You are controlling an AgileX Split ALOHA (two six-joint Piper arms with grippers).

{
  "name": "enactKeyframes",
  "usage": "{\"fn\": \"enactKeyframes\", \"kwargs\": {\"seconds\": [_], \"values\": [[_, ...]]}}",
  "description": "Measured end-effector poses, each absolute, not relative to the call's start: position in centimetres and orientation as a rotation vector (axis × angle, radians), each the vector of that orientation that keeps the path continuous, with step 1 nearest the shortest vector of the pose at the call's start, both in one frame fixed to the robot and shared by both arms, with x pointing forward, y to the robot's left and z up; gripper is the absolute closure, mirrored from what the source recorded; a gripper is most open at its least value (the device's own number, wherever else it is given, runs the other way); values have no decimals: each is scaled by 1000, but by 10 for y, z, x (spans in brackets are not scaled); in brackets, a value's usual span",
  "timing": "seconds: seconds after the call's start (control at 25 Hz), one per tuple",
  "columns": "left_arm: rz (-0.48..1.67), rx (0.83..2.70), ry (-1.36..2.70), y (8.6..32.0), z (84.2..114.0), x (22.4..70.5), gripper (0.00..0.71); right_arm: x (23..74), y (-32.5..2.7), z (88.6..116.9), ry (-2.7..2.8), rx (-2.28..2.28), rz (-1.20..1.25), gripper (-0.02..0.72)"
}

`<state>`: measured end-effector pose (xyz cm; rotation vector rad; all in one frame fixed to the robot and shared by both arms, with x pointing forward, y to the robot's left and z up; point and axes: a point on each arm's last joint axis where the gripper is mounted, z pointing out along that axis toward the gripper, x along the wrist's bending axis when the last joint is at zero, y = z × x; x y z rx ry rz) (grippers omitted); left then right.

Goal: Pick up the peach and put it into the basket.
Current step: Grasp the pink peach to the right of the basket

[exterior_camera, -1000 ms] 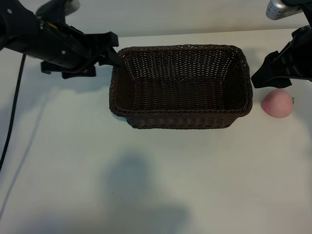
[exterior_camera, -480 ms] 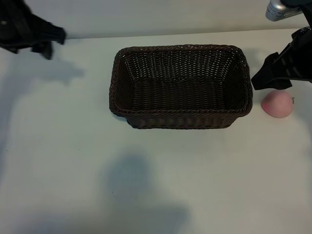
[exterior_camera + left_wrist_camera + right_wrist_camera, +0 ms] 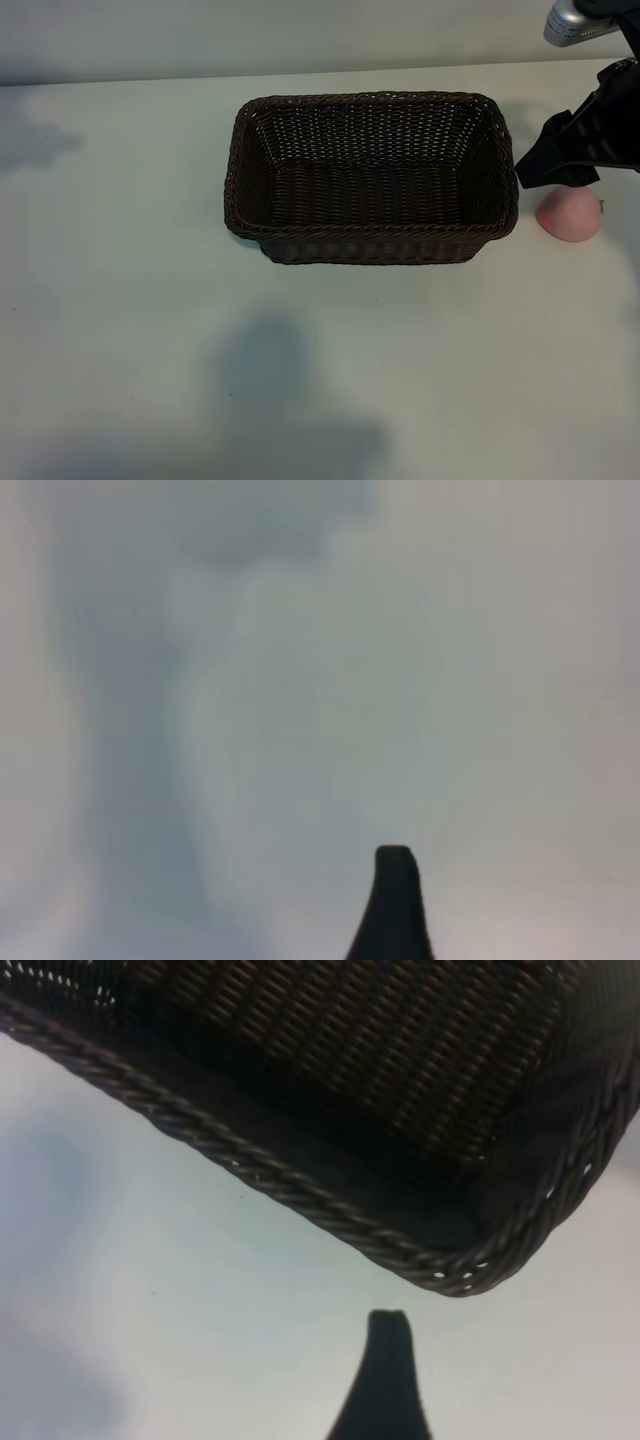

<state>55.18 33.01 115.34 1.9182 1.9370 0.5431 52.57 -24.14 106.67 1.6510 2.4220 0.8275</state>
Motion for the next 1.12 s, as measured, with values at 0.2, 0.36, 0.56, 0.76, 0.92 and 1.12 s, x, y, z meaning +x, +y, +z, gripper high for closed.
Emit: {"fn": "enactKeyframes", "kwargs": {"seconds": [0.2, 0.36, 0.56, 0.76, 0.92, 1.12], "values": [[574, 1848, 1761, 319, 1192, 510, 114, 526, -241, 1067, 2422, 1651, 827, 108], [678, 1770, 1635, 309, 1216, 454, 114, 526, -241, 1067, 2422, 1651, 827, 108], [878, 1634, 1492, 300, 1215, 368, 114, 526, -241, 1067, 2421, 1651, 828, 108], [898, 1633, 1475, 294, 1182, 312, 114, 526, -241, 1067, 2421, 1651, 828, 108], [879, 1621, 1528, 293, 1151, 287, 114, 526, -241, 1067, 2420, 1650, 828, 108], [875, 1602, 1561, 292, 1112, 267, 114, 526, -241, 1067, 2419, 1650, 829, 108]]}}
